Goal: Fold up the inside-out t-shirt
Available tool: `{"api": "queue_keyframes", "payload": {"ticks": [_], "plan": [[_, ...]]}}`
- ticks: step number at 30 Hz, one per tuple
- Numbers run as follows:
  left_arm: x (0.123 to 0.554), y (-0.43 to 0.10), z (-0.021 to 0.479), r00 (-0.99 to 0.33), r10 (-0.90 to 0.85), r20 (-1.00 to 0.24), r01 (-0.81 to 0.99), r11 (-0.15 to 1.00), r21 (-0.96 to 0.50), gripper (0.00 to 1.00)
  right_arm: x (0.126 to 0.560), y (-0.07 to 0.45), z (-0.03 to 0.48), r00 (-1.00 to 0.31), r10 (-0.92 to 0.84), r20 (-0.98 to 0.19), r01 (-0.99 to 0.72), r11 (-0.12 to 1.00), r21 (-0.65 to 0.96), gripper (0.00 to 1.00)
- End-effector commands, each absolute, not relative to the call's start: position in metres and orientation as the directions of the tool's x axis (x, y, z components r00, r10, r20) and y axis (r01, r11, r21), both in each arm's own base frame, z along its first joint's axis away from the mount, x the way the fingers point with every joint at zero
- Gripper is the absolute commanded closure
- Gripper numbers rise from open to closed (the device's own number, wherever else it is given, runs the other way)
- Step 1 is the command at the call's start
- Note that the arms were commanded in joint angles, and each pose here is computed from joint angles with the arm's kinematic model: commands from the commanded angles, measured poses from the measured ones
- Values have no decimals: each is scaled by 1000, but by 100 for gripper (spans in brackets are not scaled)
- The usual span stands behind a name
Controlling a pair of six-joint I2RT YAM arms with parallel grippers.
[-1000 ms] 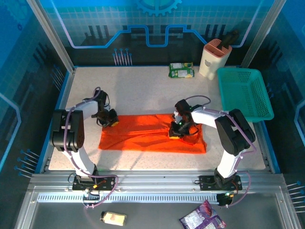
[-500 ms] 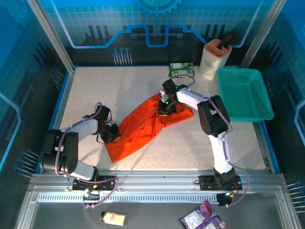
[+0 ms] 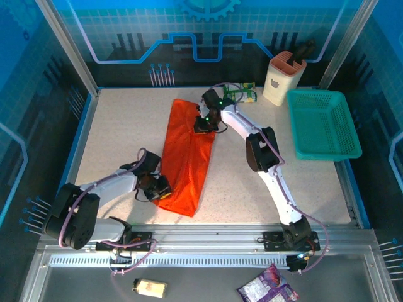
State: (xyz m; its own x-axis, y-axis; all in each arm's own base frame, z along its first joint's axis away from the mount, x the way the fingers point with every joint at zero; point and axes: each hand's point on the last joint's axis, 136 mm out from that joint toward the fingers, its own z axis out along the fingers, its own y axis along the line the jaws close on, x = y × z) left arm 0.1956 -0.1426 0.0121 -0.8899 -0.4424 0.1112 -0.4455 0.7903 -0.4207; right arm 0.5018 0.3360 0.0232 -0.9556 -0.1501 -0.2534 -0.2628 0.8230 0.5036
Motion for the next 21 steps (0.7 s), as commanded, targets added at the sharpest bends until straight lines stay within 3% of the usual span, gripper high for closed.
{"api": "queue_keyframes", "payload": {"ticks": [1, 12, 21], "plan": [[175, -146, 5, -869, -468, 163, -493, 788, -367, 86, 516, 303, -26, -984, -68, -167, -143, 857, 495, 83], [207, -169, 77, -911, -411, 30, -374, 794, -479, 77, 563, 301, 10, -936, -64, -345, -264, 777, 572, 81], [230, -158, 55, -926, -377, 12, -351, 851, -389, 82, 538, 307, 113, -925, -52, -377, -302, 706, 641, 75]]}}
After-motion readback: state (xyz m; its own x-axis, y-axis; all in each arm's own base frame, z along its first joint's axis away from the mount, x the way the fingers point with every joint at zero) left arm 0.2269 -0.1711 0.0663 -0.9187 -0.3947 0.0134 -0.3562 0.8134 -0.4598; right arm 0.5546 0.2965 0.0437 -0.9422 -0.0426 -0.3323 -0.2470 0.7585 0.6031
